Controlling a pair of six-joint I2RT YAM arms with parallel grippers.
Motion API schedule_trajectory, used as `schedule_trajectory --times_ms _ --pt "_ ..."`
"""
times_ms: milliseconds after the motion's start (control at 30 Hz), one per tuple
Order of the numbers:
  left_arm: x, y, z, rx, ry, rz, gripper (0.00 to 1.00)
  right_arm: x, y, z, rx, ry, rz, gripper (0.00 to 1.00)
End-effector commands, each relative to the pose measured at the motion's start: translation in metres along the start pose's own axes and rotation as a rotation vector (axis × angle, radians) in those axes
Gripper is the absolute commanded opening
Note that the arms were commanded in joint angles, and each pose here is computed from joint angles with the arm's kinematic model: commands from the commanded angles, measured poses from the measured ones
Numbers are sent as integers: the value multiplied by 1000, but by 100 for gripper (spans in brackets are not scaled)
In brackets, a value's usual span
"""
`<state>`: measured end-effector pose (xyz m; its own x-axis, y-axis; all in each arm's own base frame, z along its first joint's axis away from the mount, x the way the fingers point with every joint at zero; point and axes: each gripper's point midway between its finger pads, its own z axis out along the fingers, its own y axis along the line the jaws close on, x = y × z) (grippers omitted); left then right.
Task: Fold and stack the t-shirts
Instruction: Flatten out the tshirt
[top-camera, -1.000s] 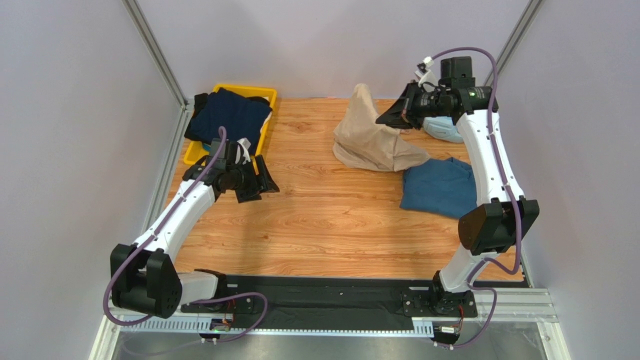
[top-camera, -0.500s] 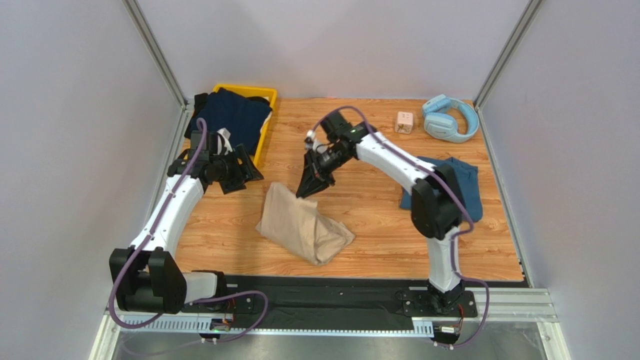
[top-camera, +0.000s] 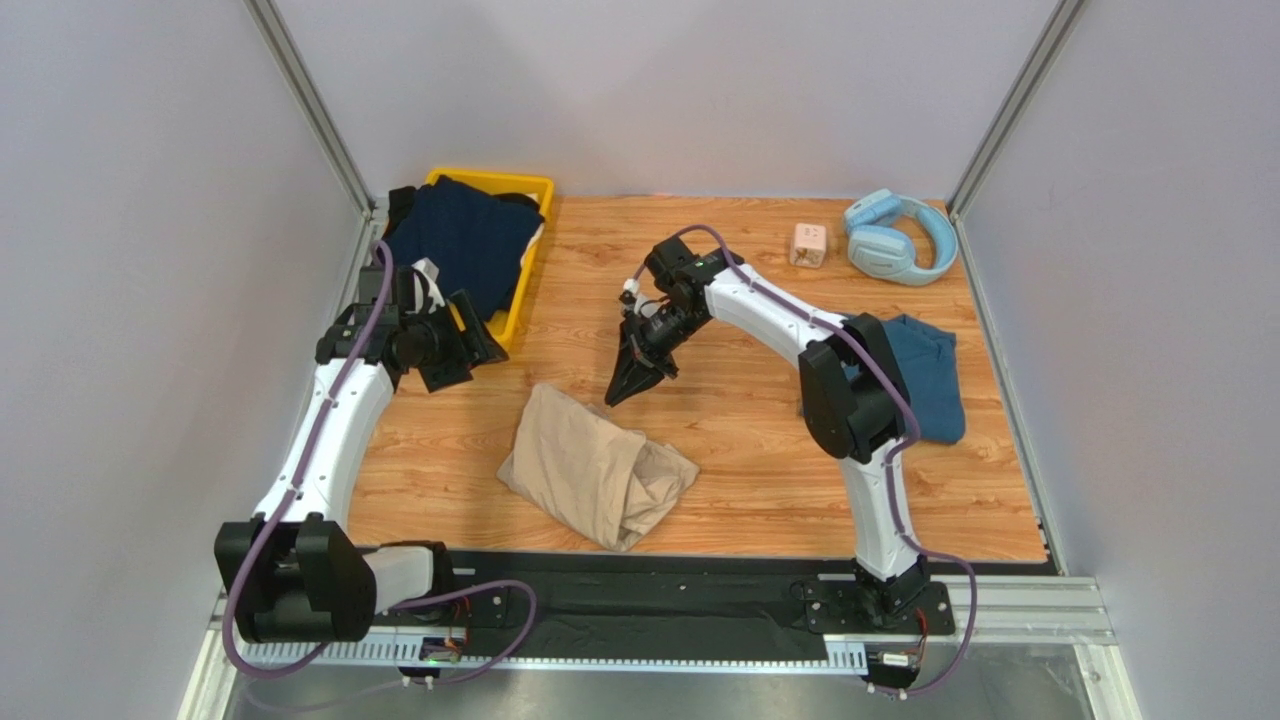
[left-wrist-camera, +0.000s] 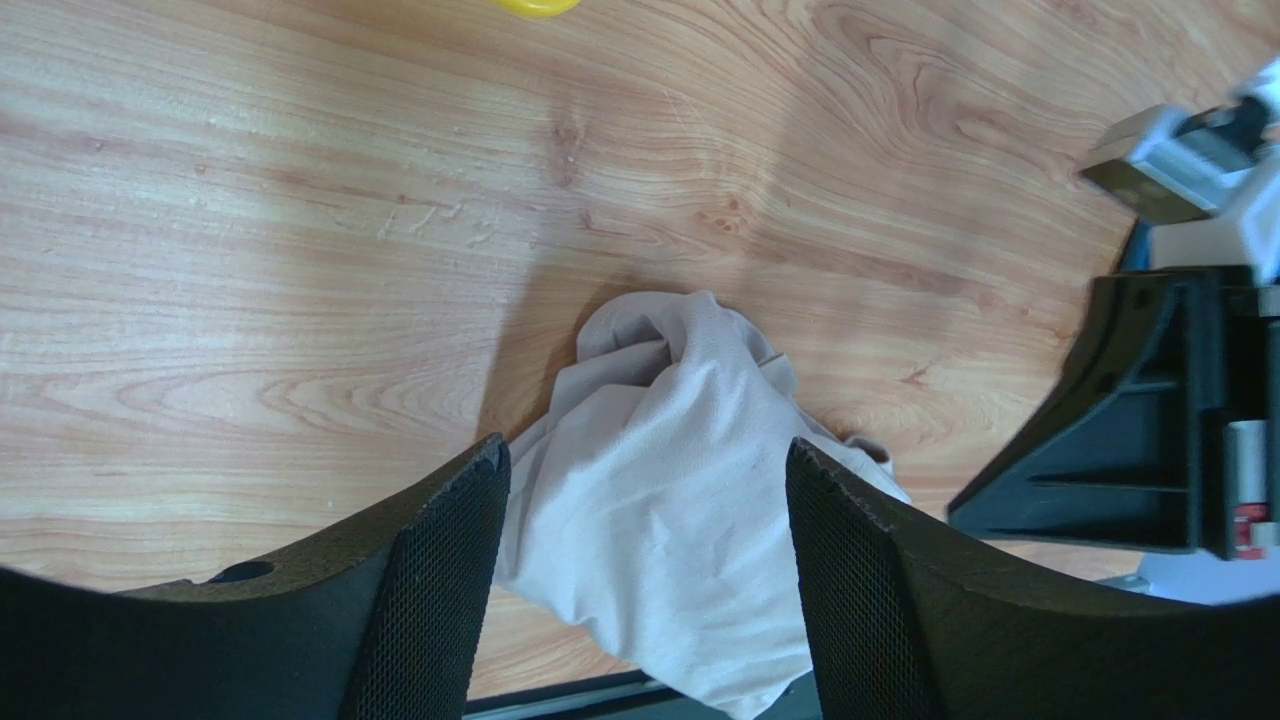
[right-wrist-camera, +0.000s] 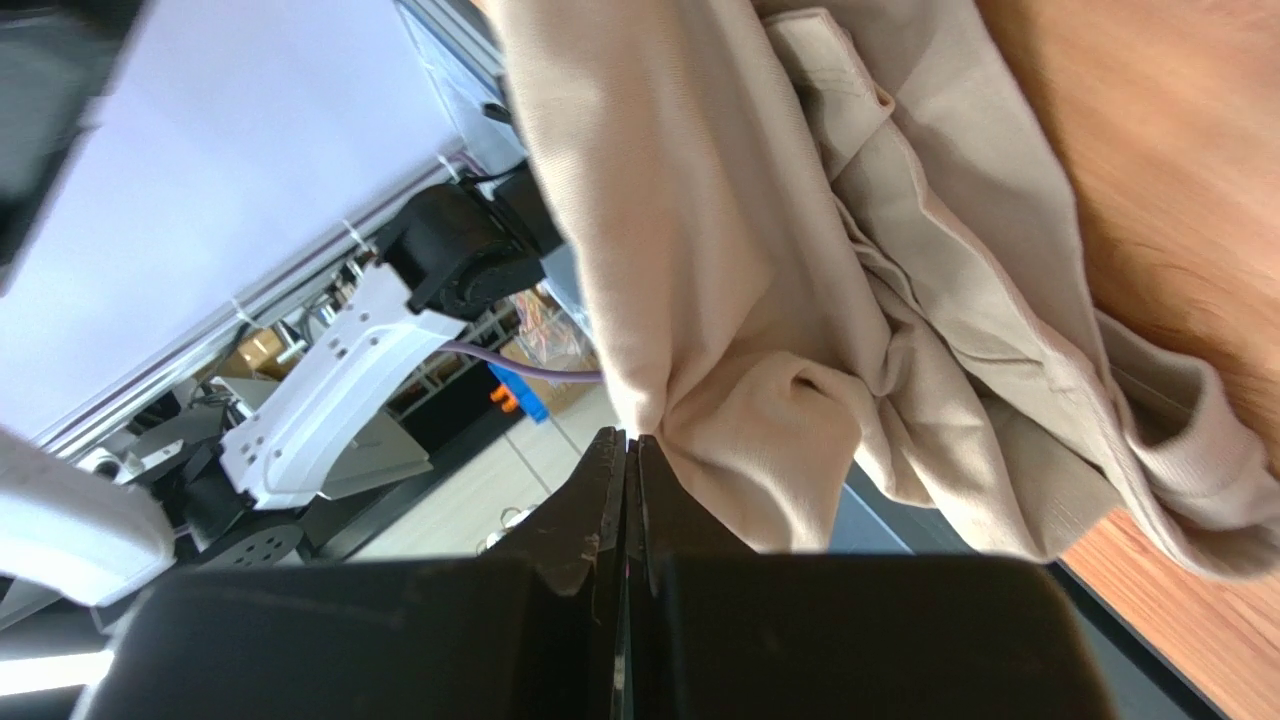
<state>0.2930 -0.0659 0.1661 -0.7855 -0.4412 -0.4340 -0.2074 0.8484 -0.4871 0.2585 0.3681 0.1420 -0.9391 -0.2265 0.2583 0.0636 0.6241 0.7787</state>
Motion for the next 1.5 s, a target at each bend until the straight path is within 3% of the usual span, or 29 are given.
schedule_trajectory --times_ms 0,67,233,533,933,1233,1467 --pt "-3 -2 1 13 -1 7 73 -9 25 -54 -95 -125 -96 0" --pt "-4 -3 3 22 5 5 73 -8 18 -55 -118 -103 -86 22" --pt "-3 -2 10 25 28 -4 73 -6 2 -44 -112 -70 -64 41" --pt "6 4 17 15 51 -20 72 1 6 -34 -133 -23 -78 42" --pt "13 8 21 10 68 -22 72 20 -12 14 -76 114 -59 43" --pt "23 15 26 -3 89 -35 72 30 -8 24 -81 149 -72 43" --pt "24 16 27 -5 93 -35 71 21 2 16 -49 94 -122 44"
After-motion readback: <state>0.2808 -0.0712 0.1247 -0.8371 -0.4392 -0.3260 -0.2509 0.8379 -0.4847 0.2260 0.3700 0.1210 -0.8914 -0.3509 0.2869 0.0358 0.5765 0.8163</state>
